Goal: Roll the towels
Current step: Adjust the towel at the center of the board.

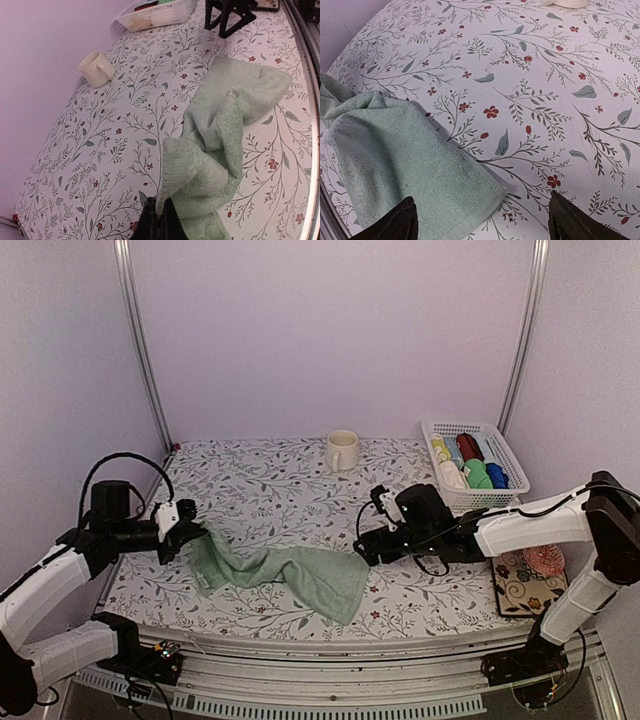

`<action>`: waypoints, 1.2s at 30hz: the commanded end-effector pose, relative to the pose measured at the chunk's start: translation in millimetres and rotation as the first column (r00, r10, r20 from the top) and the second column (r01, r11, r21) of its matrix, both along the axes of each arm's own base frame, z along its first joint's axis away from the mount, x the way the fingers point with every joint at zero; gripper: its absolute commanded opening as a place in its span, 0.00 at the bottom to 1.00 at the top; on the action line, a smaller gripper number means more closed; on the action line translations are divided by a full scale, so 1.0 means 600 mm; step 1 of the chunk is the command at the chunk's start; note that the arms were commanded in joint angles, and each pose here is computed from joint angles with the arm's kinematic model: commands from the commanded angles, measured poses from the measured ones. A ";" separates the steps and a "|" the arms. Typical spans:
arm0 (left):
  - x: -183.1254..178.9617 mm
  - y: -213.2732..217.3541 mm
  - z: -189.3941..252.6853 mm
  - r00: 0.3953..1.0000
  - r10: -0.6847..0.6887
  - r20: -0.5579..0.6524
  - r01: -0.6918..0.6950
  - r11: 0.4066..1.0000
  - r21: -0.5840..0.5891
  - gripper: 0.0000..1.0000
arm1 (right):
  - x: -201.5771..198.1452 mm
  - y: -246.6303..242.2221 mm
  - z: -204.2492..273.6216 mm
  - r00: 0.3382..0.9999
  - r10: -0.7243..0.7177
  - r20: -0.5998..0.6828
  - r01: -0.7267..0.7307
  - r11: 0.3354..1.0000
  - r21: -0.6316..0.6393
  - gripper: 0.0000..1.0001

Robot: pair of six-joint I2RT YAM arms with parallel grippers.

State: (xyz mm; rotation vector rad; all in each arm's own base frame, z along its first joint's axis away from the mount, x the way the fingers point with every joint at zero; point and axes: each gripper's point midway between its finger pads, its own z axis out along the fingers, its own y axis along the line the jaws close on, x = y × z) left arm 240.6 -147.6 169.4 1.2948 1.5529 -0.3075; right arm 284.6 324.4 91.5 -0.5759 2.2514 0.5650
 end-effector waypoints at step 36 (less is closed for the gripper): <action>-0.001 0.005 -0.029 0.999 0.029 0.013 -0.029 0.999 0.038 0.00 | -0.004 0.024 -0.132 0.951 0.141 -0.275 -0.147 0.989 0.001 0.42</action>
